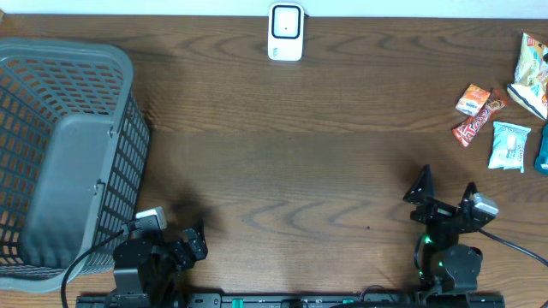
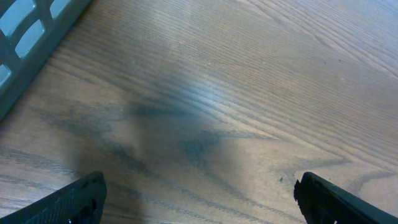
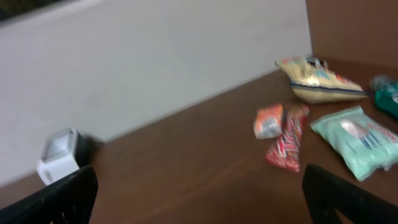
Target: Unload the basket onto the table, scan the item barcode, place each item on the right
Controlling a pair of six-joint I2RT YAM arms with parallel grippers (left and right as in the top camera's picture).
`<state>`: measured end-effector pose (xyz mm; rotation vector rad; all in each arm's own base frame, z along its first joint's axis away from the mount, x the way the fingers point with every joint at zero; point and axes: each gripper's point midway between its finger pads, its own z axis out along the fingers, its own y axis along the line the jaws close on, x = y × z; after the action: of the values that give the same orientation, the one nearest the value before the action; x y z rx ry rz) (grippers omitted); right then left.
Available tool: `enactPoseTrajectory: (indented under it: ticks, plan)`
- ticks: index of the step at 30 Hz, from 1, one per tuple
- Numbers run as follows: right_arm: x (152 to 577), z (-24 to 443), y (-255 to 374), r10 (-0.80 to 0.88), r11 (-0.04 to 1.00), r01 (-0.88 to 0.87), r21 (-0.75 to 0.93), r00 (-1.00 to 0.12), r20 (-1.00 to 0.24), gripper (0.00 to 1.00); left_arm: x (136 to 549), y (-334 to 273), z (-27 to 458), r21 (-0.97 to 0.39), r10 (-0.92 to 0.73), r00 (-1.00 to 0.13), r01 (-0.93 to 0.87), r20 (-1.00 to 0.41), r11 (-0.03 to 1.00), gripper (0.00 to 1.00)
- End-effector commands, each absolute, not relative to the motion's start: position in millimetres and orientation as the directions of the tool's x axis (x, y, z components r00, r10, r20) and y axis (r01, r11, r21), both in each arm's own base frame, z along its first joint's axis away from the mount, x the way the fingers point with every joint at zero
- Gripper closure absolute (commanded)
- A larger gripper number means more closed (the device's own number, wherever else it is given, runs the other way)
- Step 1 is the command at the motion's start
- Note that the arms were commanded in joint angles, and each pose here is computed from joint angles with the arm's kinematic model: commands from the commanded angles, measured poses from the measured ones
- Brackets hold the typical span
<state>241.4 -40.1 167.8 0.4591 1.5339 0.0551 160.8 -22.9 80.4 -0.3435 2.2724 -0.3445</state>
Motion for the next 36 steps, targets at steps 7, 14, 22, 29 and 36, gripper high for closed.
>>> enactPoseTrajectory:
  ticks: [7,14,22,29,36]
  plan:
    - [242.5,162.2,-33.2,0.103,0.972,0.215,0.094,-0.030,-0.994,0.01,155.3,-22.9,73.0,-0.344,-0.347,-0.670,-0.143,-0.656,0.928,0.02]
    - [241.7,161.1,-41.3,0.090,0.968,0.237,0.079,-0.035,-0.995,0.01,155.3,-22.9,73.0,-0.344,-0.347,-0.670,-0.143,-0.656,0.928,0.02]
    - [241.6,162.1,-41.6,0.090,0.968,0.238,0.080,-0.032,-0.995,0.01,155.3,-22.9,73.0,-0.344,-0.347,-0.670,-0.143,-0.656,0.928,0.02]
    - [241.7,162.4,-41.6,0.090,0.968,0.237,0.080,-0.030,-0.995,0.01,155.3,-22.9,73.0,-0.344,-0.347,-0.670,-0.143,-0.656,0.928,0.02]
    - [241.7,162.3,-41.7,0.090,0.968,0.238,0.080,-0.031,-0.995,0.01,155.3,-22.9,73.0,-0.344,-0.347,-0.670,-0.143,-0.656,0.928,0.02]
